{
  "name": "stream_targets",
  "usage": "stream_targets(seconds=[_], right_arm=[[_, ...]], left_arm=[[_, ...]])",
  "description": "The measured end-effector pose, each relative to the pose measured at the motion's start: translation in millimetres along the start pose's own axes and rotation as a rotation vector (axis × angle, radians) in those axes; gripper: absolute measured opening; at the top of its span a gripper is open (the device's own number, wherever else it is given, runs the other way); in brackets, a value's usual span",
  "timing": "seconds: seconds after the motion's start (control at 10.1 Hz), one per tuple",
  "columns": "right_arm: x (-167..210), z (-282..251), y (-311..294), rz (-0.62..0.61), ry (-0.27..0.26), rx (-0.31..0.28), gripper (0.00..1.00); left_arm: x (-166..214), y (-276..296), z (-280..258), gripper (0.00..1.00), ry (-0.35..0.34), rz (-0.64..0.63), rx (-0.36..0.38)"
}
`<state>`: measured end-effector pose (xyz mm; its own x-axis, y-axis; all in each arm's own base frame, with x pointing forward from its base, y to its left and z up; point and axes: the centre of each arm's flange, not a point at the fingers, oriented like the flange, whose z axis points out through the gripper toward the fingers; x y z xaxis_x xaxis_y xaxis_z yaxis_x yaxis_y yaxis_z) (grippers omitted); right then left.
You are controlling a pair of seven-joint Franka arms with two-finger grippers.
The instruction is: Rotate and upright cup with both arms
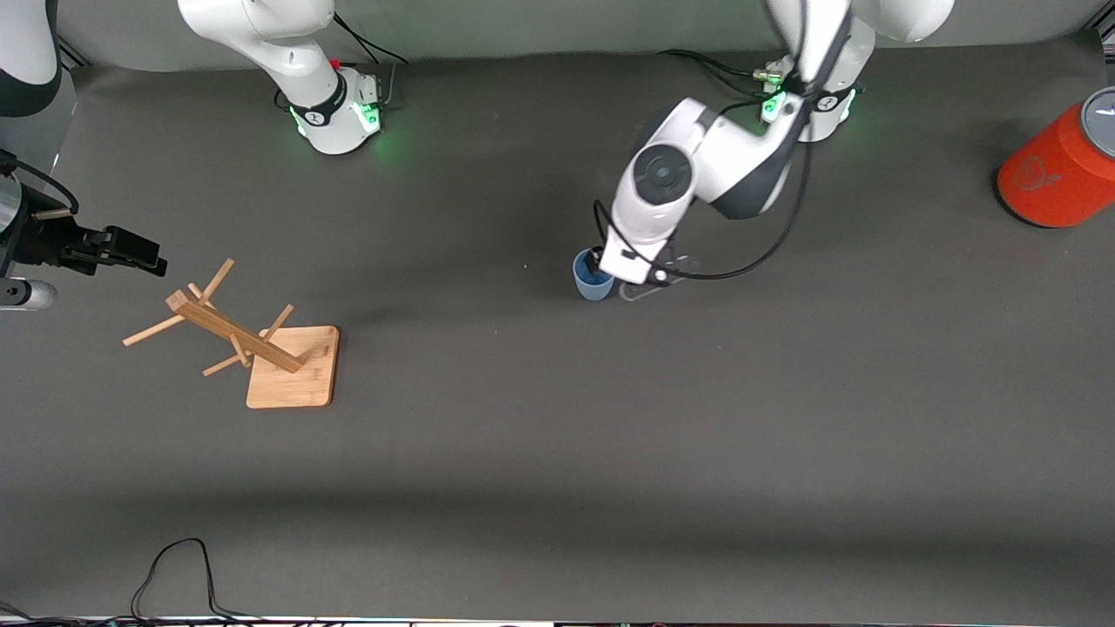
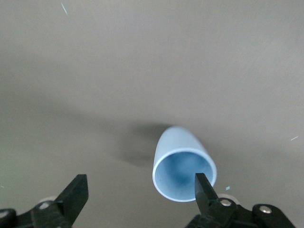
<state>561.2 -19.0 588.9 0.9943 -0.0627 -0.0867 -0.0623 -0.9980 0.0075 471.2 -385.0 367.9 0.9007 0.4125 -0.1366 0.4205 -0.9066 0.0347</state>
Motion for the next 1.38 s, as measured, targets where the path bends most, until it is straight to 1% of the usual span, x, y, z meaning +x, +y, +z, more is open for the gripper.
stream_targets(seconds=[0.1,0.3,0.49,0.59,0.69,0.89,1.19,1.38], right_arm=[[0.1,0.1,-0.1,0.0,0.0,0.0,1.0],[0.1,0.3,-0.4,-0.001,-0.001,0.0,1.0],[0.1,0.4,-0.5,-0.001,-0.001,0.0,1.0],[0.1,0.4,-0.5,-0.001,-0.001,0.0,1.0],[0.1,0.4,-0.4,-0.001,-0.001,0.0,1.0],[0.1,0.4,-0.4,-0.001,-0.001,0.0,1.0],[0.3,-0.4,-0.4,-0.001,0.002,0.0,1.0],[0.4,-0.4,-0.4,-0.001,0.002,0.0,1.0]], left_arm=[[25.0,-15.3,-37.7,1.0,0.02,0.014,-0.017],[87.6,-67.2,-114.1,1.0,0.035,0.06,0.014],[146.1,-137.7,-178.2,1.0,0.013,0.109,0.036],[165.0,-167.4,-195.8,1.0,0.004,0.133,0.052],[176.5,-190.2,-207.6,1.0,0.002,0.157,0.073],[183.6,-223.7,-230.3,1.0,0.007,0.2,0.105],[190.0,-280.1,-260.6,1.0,0.001,0.247,0.101],[192.5,-298.5,-265.5,1.0,-0.007,0.262,0.098]])
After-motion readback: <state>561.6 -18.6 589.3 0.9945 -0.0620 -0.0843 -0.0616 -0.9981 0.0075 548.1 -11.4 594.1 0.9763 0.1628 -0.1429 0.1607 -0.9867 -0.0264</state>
